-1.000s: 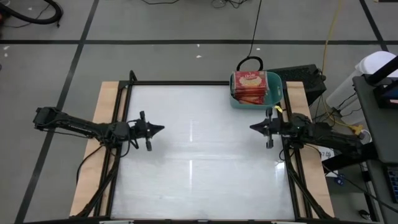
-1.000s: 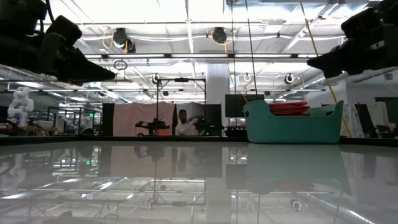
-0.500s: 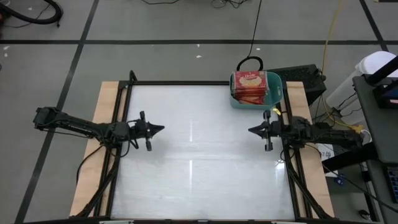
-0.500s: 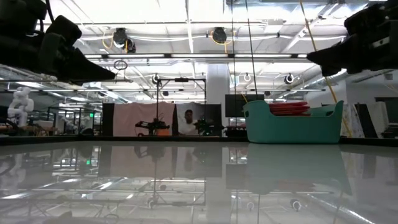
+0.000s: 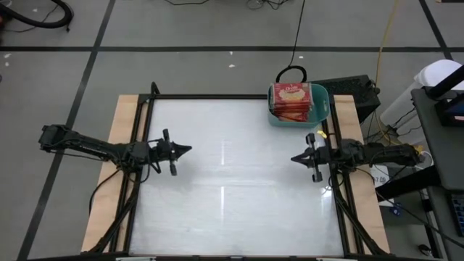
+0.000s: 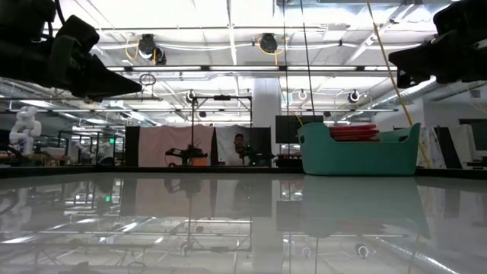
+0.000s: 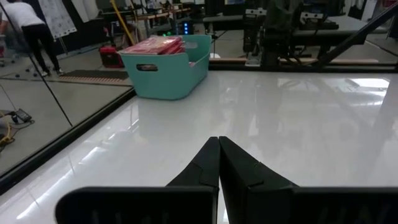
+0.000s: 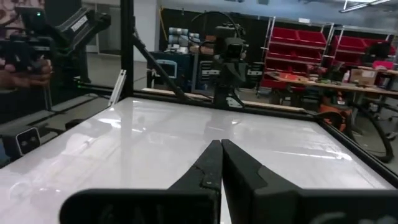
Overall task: Sort popcorn bags into baskets
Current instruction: Return to Home Position
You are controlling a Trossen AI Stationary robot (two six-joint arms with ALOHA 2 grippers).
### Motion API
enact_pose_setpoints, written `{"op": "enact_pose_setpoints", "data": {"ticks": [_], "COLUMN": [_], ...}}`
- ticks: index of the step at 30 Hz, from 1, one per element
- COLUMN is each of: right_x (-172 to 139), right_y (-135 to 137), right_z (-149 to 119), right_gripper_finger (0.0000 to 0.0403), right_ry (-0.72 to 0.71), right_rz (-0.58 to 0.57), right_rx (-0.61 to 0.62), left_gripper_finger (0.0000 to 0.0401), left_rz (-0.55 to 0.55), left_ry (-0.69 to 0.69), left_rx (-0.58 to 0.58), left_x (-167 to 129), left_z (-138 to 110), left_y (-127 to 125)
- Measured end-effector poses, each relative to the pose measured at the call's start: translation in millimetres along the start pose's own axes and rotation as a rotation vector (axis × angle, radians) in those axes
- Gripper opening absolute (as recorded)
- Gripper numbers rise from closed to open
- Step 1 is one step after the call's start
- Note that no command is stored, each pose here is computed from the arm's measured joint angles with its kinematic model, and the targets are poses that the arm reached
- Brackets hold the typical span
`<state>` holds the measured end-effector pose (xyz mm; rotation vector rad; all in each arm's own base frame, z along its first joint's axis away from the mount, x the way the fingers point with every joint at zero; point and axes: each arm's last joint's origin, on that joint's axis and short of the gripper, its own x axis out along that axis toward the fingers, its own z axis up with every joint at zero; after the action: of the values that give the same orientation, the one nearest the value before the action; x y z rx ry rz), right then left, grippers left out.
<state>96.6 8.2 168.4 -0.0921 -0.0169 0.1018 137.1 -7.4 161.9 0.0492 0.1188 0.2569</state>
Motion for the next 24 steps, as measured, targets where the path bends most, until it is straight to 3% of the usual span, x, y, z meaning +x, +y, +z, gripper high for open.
{"op": "enact_pose_setpoints", "data": {"ticks": [13, 19, 24], "right_x": [0, 0, 1], "right_y": [0, 0, 3], "right_z": [1, 1, 1], "right_gripper_finger": [0.0, 0.0, 0.0003], "right_ry": [-0.012, -0.014, -0.005], "right_rz": [-0.016, -0.011, 0.085], "right_rx": [-0.066, 0.013, 0.069], "left_gripper_finger": [0.0005, 0.0005, 0.0005], "left_rz": [-0.047, -0.102, -0.097], "left_ry": [-0.063, -0.094, -0.111], "left_rx": [-0.019, 0.011, 0.037], "left_x": [0, -1, -4], "left_z": [6, 9, 11], "left_y": [-1, -2, -1]}}
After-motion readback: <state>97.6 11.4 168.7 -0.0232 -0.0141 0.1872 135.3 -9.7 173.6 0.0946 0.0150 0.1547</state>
